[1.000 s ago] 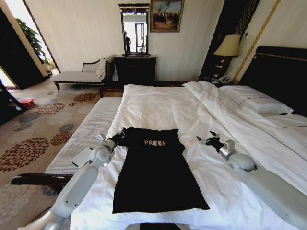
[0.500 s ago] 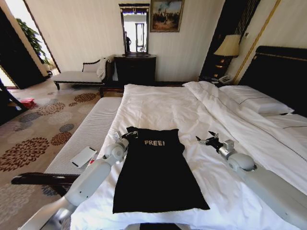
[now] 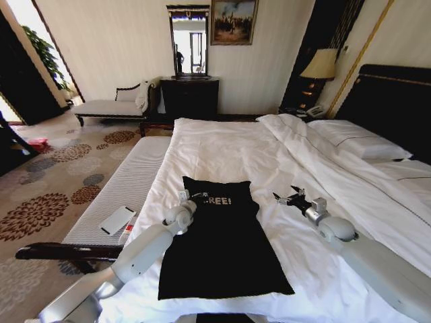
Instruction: Fold the clothes on the bed.
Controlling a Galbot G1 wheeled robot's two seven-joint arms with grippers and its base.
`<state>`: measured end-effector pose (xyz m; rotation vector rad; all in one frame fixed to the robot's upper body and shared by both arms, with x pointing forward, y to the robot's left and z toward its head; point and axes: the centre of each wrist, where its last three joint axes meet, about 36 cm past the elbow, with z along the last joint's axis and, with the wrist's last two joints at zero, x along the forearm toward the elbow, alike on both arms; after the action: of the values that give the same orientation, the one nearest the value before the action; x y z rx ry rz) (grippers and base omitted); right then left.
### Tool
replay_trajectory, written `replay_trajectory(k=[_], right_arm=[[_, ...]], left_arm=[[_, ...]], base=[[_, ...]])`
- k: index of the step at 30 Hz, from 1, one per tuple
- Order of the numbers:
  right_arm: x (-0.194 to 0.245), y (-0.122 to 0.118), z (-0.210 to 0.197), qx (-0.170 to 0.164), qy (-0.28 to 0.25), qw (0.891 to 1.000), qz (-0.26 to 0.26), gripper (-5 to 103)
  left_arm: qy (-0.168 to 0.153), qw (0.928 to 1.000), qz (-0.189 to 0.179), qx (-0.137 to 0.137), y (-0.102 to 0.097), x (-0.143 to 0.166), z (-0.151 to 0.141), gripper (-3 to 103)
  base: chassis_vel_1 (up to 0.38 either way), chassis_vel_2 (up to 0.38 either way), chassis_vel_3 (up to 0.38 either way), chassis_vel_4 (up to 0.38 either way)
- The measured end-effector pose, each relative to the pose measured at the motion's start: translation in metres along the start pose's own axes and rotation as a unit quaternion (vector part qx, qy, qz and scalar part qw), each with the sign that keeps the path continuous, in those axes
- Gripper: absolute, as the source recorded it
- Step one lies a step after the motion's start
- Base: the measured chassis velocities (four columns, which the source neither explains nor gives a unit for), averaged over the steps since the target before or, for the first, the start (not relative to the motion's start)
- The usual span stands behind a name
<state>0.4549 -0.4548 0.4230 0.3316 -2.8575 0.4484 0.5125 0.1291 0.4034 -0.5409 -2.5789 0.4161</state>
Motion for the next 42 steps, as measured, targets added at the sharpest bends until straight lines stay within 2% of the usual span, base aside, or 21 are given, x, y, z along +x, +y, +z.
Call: replay_trajectory(k=[4, 6, 7, 8, 9, 11, 15, 17, 18, 19, 21, 22, 23, 26, 31, 32, 33, 36, 38, 41, 42], right_arm=[[-0.002, 0.000, 0.000, -0.002, -0.004, 1.000, 0.003, 100], [-0.002, 0.000, 0.000, -0.003, -0.006, 1.000, 0.004, 100], [-0.003, 0.001, 0.001, -0.004, -0.011, 1.000, 0.006, 100], [-0.004, 0.002, 0.001, -0.002, -0.014, 1.000, 0.007, 100], [-0.004, 0.002, 0.002, 0.002, -0.019, 1.000, 0.009, 100], [-0.004, 0.002, 0.002, 0.005, -0.022, 1.000, 0.009, 100], [-0.007, 0.000, 0.002, 0.005, -0.040, 0.999, 0.027, 100], [-0.007, -0.001, 0.001, 0.005, -0.045, 0.999, 0.027, 100], [-0.007, -0.003, -0.001, -0.001, -0.049, 0.999, 0.017, 100], [-0.007, -0.004, -0.002, -0.005, -0.051, 0.999, 0.011, 100], [-0.005, -0.009, -0.007, -0.036, -0.063, 0.996, -0.043, 100], [-0.006, -0.011, -0.008, -0.044, -0.070, 0.994, -0.068, 100], [-0.006, -0.011, -0.008, -0.044, -0.070, 0.994, -0.068, 100], [-0.008, -0.015, -0.005, -0.059, -0.080, 0.989, -0.107, 100], [-0.013, -0.022, 0.001, -0.064, -0.079, 0.984, -0.143, 100], [-0.018, -0.025, 0.005, -0.064, -0.074, 0.983, -0.158, 100], [-0.018, -0.025, 0.005, -0.064, -0.074, 0.983, -0.158, 100], [-0.050, -0.027, 0.005, -0.061, -0.067, 0.979, -0.183, 100], [-0.057, -0.028, 0.002, -0.060, -0.068, 0.979, -0.184, 100], [-0.091, -0.027, 0.002, -0.063, -0.047, 0.980, -0.185, 100], [-0.091, -0.027, 0.002, -0.063, -0.047, 0.980, -0.185, 100]], left_arm=[[0.003, 0.9999, -0.006, -0.010, 0.005, 0.007, 0.004, 25], [0.002, 0.9999, -0.007, -0.013, 0.006, 0.009, 0.004, 25], [0.000, 0.9997, -0.012, -0.023, 0.008, 0.011, 0.005, 36], [-0.002, 0.9995, -0.015, -0.029, 0.009, 0.011, 0.005, 36], [-0.008, 0.9990, -0.020, -0.039, 0.011, 0.011, 0.005, 47], [-0.010, 0.9989, -0.022, -0.041, 0.011, 0.011, 0.005, 47], [-0.032, 0.9982, -0.017, -0.047, 0.006, 0.013, -0.005, 69], [-0.040, 0.9979, -0.013, -0.049, 0.004, 0.013, -0.009, 69], [-0.046, 0.9976, -0.010, -0.051, 0.002, 0.014, -0.013, 74], [-0.048, 0.9974, -0.008, -0.053, 0.001, 0.014, -0.014, 74], [-0.068, 0.9959, -0.002, -0.059, 0.001, 0.018, -0.027, 90], [-0.076, 0.9951, -0.003, -0.062, 0.003, 0.021, -0.033, 90], [-0.076, 0.9951, -0.003, -0.062, 0.003, 0.021, -0.033, 90], [-0.094, 0.9932, -0.013, -0.067, 0.016, 0.026, -0.049, 99], [-0.106, 0.9916, -0.031, -0.067, 0.042, 0.028, -0.065, 100], [-0.108, 0.9911, -0.040, -0.066, 0.055, 0.030, -0.069, 100], [-0.108, 0.9911, -0.040, -0.066, 0.055, 0.030, -0.069, 100], [-0.113, 0.9895, -0.057, -0.069, 0.082, 0.037, -0.071, 100], [-0.114, 0.9893, -0.059, -0.069, 0.086, 0.039, -0.070, 100], [-0.117, 0.9881, -0.067, -0.074, 0.108, 0.047, -0.068, 100], [-0.117, 0.9881, -0.067, -0.074, 0.108, 0.047, -0.068, 100]], base=[[0.000, 0.000, 0.000, 0.000], [0.000, 0.000, 0.000, 0.000], [0.000, 0.000, 0.000, 0.000], [0.000, 0.000, 0.000, 0.000], [0.000, 0.000, 0.000, 0.000], [0.000, 0.000, 0.000, 0.000], [0.000, 0.000, 0.000, 0.000], [0.000, 0.000, 0.000, 0.000], [0.000, 0.000, 0.000, 0.000], [0.000, 0.000, 0.000, 0.000], [0.000, 0.000, 0.000, 0.000], [0.000, 0.000, 0.000, 0.000], [0.000, 0.000, 0.000, 0.000], [0.000, 0.000, 0.000, 0.000], [0.000, 0.000, 0.000, 0.000], [0.000, 0.000, 0.000, 0.000], [0.000, 0.000, 0.000, 0.000], [0.000, 0.000, 0.000, 0.000], [0.000, 0.000, 0.000, 0.000], [0.000, 0.000, 0.000, 0.000], [0.000, 0.000, 0.000, 0.000]])
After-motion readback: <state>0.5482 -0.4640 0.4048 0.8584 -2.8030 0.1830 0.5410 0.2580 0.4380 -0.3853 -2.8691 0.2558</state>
